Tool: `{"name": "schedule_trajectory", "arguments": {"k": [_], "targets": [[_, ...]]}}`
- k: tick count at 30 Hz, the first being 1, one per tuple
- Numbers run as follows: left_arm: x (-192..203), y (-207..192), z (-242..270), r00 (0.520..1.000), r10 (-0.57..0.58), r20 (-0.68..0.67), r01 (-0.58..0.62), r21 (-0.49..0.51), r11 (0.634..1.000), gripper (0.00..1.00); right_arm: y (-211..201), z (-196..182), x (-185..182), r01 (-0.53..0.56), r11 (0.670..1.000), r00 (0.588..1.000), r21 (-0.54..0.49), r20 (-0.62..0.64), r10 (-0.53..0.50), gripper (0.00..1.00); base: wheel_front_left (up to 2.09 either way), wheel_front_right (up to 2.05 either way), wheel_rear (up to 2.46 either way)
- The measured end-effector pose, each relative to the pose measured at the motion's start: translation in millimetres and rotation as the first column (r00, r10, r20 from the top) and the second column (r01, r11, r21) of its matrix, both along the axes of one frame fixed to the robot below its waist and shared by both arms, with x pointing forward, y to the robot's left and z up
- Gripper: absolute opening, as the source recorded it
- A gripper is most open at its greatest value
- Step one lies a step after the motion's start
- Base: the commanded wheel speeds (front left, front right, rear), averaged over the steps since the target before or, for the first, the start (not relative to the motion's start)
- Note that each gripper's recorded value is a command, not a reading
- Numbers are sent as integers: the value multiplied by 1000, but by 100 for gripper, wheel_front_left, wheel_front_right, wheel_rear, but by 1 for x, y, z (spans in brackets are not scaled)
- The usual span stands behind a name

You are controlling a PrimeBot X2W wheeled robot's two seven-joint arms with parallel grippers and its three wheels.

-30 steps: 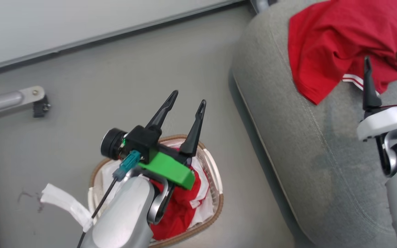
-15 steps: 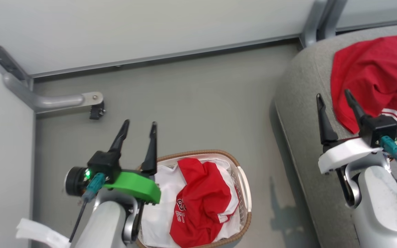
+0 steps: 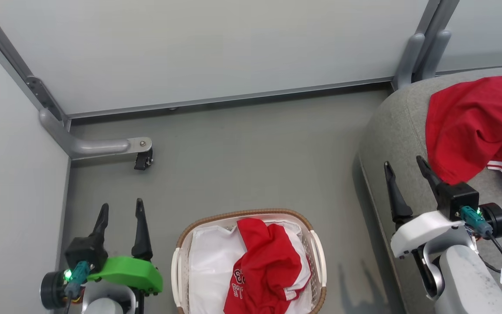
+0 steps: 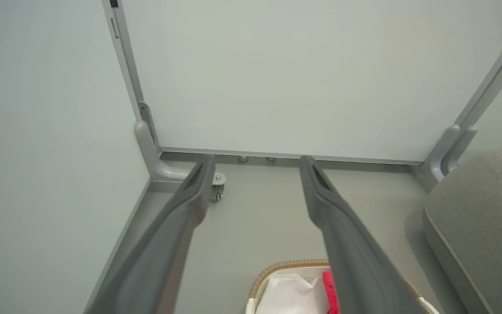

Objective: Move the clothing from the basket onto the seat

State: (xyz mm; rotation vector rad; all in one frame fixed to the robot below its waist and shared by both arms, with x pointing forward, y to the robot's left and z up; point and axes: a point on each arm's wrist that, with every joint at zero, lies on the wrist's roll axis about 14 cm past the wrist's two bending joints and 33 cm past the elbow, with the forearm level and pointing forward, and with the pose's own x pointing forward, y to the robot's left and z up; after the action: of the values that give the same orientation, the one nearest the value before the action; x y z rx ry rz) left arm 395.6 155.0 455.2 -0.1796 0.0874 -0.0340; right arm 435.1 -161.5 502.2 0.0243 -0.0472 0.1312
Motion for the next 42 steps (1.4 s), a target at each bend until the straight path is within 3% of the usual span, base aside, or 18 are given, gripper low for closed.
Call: {"name": "schedule_trajectory", "arguments": {"k": [15, 29, 42], "targets": [[-19, 9, -20, 998, 30, -63, -31, -18, 999, 100, 3, -8, -10, -2, 1000, 1000, 8, -25, 2, 100, 0, 0, 0], [15, -61, -49, 970, -206, -132, 194, -98, 976, 100, 11, 4, 33, -30, 999, 999, 16, 34, 30, 100, 0, 0, 0], [63, -115, -121, 888, -371, -273, 341, -152, 928, 100, 12, 9, 95, -49, 998, 992, 30, 118, 46, 100, 0, 0, 0]]}}
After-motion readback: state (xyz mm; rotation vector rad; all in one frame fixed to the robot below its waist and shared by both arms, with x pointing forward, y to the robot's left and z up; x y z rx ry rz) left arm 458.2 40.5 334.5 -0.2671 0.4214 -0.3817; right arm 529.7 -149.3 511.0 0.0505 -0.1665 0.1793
